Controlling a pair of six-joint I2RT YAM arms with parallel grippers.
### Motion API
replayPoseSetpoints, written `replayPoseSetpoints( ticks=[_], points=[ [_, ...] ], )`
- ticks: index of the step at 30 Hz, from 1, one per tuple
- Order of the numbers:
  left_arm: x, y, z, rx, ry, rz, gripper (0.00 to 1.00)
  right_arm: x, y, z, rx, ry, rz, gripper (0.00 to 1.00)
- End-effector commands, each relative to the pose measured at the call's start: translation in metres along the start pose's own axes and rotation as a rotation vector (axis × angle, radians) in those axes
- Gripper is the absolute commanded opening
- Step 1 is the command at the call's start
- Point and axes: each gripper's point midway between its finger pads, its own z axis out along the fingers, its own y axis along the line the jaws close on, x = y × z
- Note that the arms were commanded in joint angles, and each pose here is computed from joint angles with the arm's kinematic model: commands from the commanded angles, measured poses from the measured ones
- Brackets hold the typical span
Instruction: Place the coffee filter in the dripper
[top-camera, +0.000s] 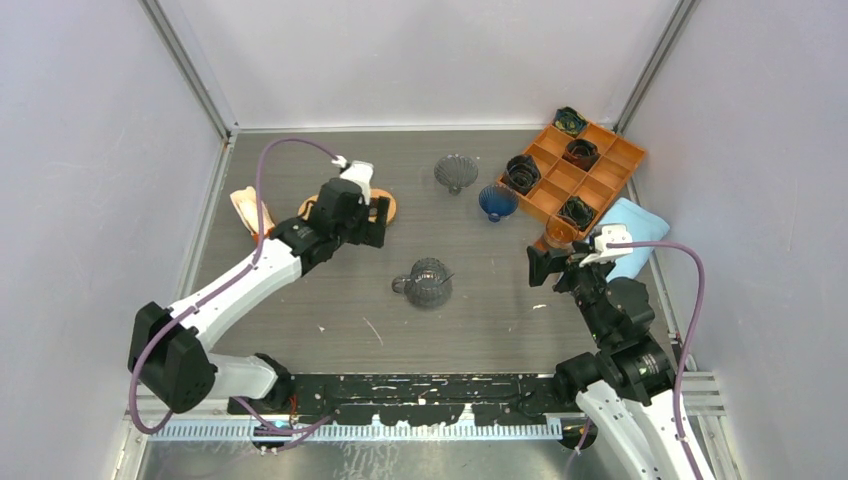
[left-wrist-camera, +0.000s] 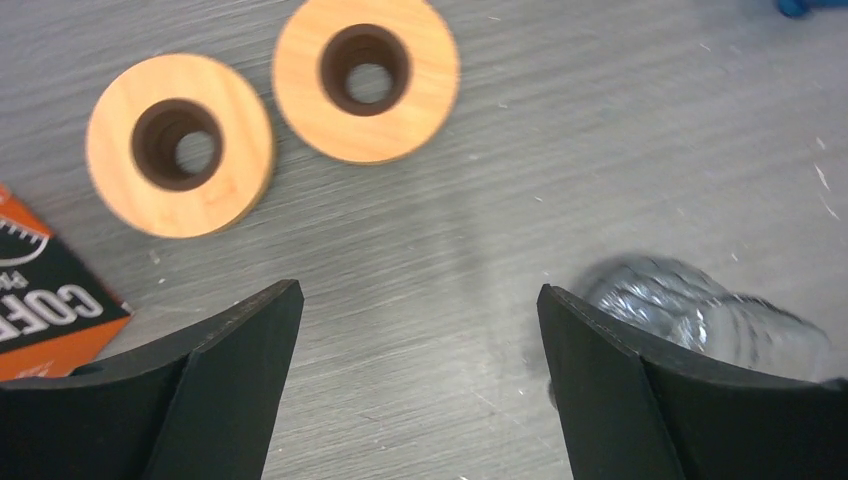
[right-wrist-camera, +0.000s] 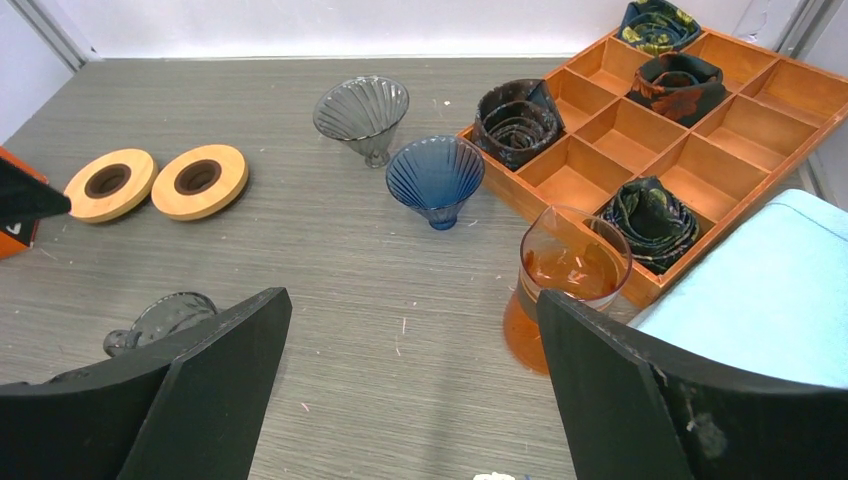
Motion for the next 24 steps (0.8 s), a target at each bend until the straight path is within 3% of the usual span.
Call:
replayPoseSetpoints(
  ticks=[1,12,18,24],
  points=[
    [-0.014,0.039,0.013,-0.147,-0.037,-0.221,0.91,-0.014,0.005,0.002,-0.019,-0.031,-0.011,1.00],
    [0.004,0.110,0.064,-0.272,0.114,-0.325,0.88,-0.008,0.004,0.006,-0.017,-0.003,-0.020,1.00],
    [0.017,0.147,0.080,-0.335,0.200,-0.362,0.79,-0.006,0.003,0.007,-0.008,0.005,-0.021,1.00],
    [0.017,0.177,0.090,-0.406,0.247,-0.336,0.76,-0.005,0.003,0.007,-0.005,0.010,-0.023,1.00]
  ],
)
